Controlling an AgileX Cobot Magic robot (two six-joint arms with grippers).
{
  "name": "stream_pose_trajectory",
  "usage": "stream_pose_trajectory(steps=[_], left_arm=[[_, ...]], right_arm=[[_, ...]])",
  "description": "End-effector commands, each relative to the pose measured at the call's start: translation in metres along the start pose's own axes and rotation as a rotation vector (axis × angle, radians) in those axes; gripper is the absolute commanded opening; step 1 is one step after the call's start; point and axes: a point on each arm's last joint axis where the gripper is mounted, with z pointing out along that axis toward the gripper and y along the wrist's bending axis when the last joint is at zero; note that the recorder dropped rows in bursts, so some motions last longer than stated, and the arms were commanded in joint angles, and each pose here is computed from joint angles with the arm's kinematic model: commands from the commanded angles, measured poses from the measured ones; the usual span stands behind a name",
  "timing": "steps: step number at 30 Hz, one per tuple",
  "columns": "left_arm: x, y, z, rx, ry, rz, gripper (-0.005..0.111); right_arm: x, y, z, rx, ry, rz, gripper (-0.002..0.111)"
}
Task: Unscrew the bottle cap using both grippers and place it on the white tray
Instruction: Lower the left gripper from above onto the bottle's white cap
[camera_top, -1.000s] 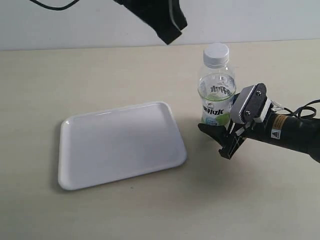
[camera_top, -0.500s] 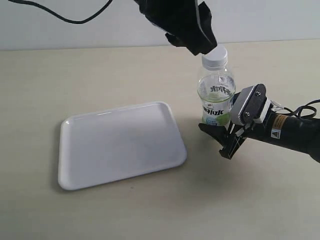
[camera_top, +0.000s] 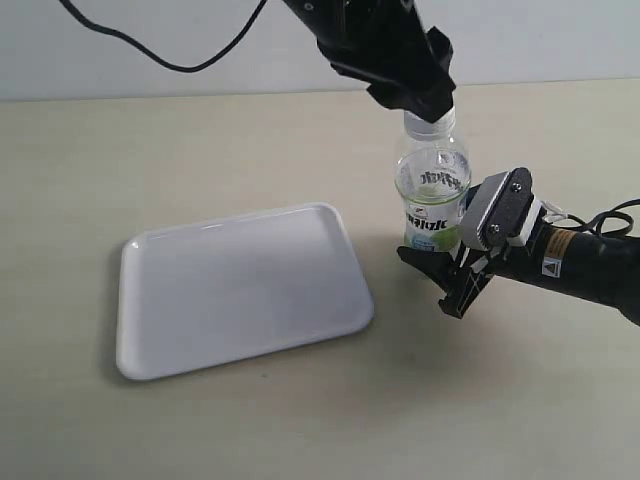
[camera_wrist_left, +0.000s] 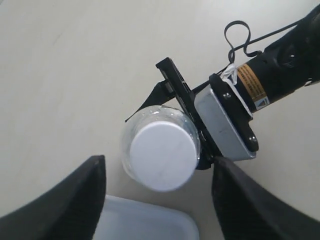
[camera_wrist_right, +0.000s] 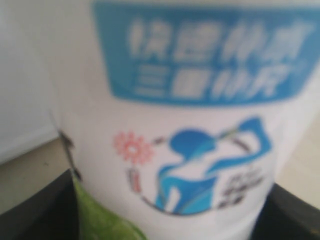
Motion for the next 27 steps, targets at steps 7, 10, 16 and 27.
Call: stream_pose_trajectory(steps=[7, 10, 16, 27], left_arm=[[-0.009, -0.010, 0.014, 0.007, 0.147, 0.066, 0.061], [-0.010, -0.014, 0.020, 0.009, 0.153, 0.080, 0.061], [-0.015, -0.013, 0.022, -0.017, 0.135, 0.100, 0.061], [-0.015, -0.006, 0.025, -0.084, 0.136, 0.133, 0.061]], right_arm=[[-0.007, -0.003, -0.001, 0.012, -0.041, -0.007, 0.000], [-0.005, -0.002, -0.001, 0.008, -0.025, -0.006, 0.000], [-0.005, -0.002, -0.001, 0.010, -0.024, -0.005, 0.000], [-0.005, -0.002, -0.001, 0.010, -0.024, -0.005, 0.000]])
